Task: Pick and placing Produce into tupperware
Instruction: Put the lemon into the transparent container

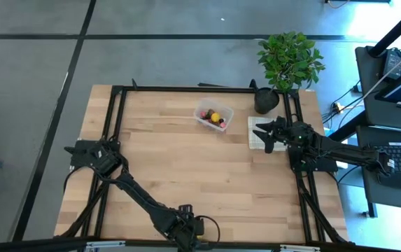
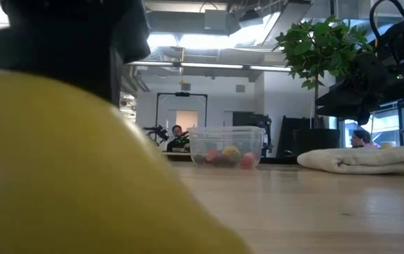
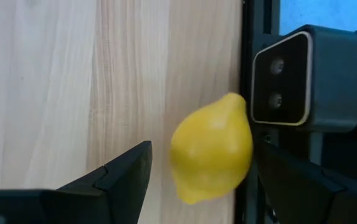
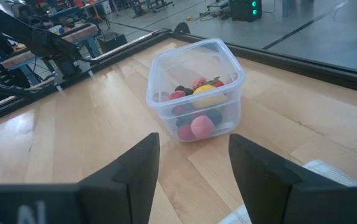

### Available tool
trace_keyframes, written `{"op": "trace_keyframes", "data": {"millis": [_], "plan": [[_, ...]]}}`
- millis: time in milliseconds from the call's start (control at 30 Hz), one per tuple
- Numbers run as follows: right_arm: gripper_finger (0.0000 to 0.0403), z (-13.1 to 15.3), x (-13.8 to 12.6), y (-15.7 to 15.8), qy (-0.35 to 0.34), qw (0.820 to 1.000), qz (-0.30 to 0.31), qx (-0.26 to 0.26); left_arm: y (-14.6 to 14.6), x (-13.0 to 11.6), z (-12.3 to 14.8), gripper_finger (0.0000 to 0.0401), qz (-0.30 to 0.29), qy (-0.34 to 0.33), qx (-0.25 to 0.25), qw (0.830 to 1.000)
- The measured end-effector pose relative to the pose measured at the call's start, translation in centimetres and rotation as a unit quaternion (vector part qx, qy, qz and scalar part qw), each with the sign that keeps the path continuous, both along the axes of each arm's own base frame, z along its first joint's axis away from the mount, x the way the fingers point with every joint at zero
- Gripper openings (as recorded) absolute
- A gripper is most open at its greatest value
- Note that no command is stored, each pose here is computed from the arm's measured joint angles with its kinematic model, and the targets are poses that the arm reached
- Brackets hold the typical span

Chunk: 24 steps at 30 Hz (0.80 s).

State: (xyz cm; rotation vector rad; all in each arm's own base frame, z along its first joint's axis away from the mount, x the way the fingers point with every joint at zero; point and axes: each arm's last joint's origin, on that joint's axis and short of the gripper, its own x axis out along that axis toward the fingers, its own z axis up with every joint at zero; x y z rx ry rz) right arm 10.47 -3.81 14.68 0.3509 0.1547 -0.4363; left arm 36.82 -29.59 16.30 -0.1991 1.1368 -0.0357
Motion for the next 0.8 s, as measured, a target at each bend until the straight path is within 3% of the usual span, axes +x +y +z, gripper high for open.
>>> {"op": "trace_keyframes", "data": {"millis": [267, 800], "plan": [[0.0195, 0.0, 0.0, 0.0, 0.002, 1.000, 0.001, -0.005, 0.6, -0.1, -1.5, 0.0273, 0.002, 0.017, -0.020, 1.000], [0.0195, 0.0, 0.0, 0.0, 0.004, 1.000, 0.002, -0.008, 1.0, 0.4, -1.5, 0.0273, -0.004, 0.007, -0.017, 1.000]]}}
